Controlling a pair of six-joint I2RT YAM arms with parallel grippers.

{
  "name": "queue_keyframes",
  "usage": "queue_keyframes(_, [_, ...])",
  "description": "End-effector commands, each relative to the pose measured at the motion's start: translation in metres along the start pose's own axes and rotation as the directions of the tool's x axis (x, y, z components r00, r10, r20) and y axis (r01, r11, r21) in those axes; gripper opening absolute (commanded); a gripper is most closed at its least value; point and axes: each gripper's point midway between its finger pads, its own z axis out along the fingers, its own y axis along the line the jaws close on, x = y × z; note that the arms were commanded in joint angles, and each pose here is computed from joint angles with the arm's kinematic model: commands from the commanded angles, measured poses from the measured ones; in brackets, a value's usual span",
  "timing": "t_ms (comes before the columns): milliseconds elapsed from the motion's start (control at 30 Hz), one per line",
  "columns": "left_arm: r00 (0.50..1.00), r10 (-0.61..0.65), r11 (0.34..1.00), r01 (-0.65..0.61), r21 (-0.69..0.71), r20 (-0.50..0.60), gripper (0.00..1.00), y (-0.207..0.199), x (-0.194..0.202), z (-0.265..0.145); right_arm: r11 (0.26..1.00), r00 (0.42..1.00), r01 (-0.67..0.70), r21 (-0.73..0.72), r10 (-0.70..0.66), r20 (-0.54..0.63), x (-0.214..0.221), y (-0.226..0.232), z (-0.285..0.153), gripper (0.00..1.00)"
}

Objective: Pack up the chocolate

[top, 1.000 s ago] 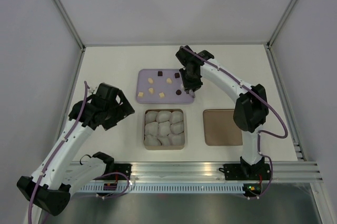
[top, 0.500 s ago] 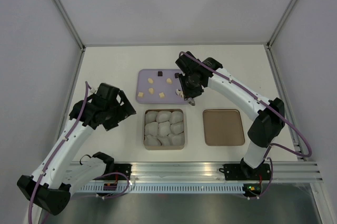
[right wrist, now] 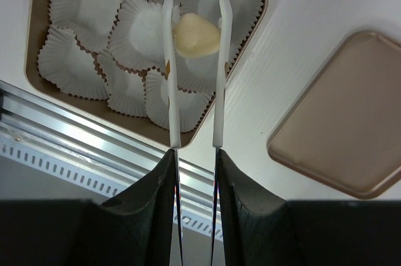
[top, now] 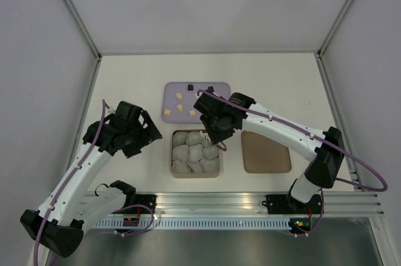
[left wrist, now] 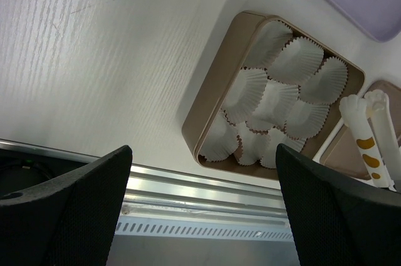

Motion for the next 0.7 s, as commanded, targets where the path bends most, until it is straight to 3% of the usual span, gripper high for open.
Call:
queue_keyframes(0, [1.000,-0.006,1.000,0.006,0.013,-0.005,1.00,0.003,0.004,-0.003,0.999,1.000,-0.019,0.043,0.018,0.022,0.011,-0.001,-0.007,0.24])
queue_keyframes(667, [0.999,-0.020,0.999,0.018,0.050,0.045,1.00,0.008,0.003,-0.011,0.990,0.995,-0.010,0.141,-0.004,0.102,0.009,0.002,0.032,0.24])
